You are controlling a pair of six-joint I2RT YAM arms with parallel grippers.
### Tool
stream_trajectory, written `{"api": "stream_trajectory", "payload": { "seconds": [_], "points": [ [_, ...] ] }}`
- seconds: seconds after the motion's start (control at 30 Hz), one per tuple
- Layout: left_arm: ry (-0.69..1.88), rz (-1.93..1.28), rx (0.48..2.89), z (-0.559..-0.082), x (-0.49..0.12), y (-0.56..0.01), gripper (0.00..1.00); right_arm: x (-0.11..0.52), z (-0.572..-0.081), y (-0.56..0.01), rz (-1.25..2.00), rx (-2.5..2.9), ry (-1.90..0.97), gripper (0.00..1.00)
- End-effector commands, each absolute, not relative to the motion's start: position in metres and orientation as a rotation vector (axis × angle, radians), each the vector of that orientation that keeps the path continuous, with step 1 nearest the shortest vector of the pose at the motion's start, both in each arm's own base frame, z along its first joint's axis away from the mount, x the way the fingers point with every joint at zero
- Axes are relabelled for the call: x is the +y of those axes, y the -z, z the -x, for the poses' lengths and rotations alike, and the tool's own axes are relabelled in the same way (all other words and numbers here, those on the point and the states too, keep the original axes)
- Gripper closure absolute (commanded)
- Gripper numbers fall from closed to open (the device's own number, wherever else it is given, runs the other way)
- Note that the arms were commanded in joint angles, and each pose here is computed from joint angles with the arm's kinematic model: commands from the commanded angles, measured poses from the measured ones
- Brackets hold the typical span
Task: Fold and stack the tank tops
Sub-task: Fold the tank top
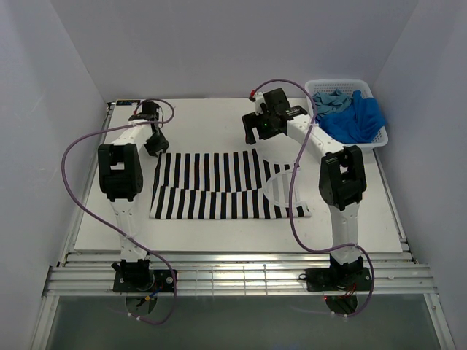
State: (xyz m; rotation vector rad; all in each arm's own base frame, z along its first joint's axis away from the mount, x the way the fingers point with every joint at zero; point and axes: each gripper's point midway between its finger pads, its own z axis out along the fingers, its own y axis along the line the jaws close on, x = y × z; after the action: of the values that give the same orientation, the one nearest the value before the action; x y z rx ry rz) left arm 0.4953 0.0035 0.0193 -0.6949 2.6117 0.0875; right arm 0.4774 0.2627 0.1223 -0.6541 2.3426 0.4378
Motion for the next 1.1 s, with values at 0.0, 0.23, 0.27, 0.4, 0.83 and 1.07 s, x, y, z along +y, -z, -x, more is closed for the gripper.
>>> {"api": "stream_trajectory", "payload": {
  "seconds": [0.0, 0.23, 0.27, 0.4, 0.83, 1.07],
  "points": [
    [-0.037, 0.726, 2.701, -0.469, -0.006, -0.002, 0.55, 0.270, -0.484, -0.124, 0.649, 2.328, -0.460, 0.10],
    [0.034, 0.701, 2.691, -0.478, -0.014, -0.003, 0.97, 0.267, -0.491, -0.109, 0.686, 2.337, -0.420, 0.09],
    [0.044, 0.692, 2.685, -0.480, -0.015, -0.003, 1.00, 0.268, -0.493, -0.102, 0.689, 2.347, -0.413, 0.09],
    [0.094, 0.653, 2.637, -0.488, -0.019, -0.013, 1.00, 0.274, -0.504, -0.098, 0.701, 2.335, -0.421, 0.06],
    [0.083, 0.637, 2.508, -0.489, -0.012, -0.042, 1.00, 0.274, -0.521, -0.068, 0.553, 2.393, -0.379, 0.35],
    [0.090, 0.639, 2.507, -0.488, -0.013, -0.043, 1.00, 0.272, -0.504, -0.043, 0.556, 2.459, -0.377, 0.42]
  ]
}}
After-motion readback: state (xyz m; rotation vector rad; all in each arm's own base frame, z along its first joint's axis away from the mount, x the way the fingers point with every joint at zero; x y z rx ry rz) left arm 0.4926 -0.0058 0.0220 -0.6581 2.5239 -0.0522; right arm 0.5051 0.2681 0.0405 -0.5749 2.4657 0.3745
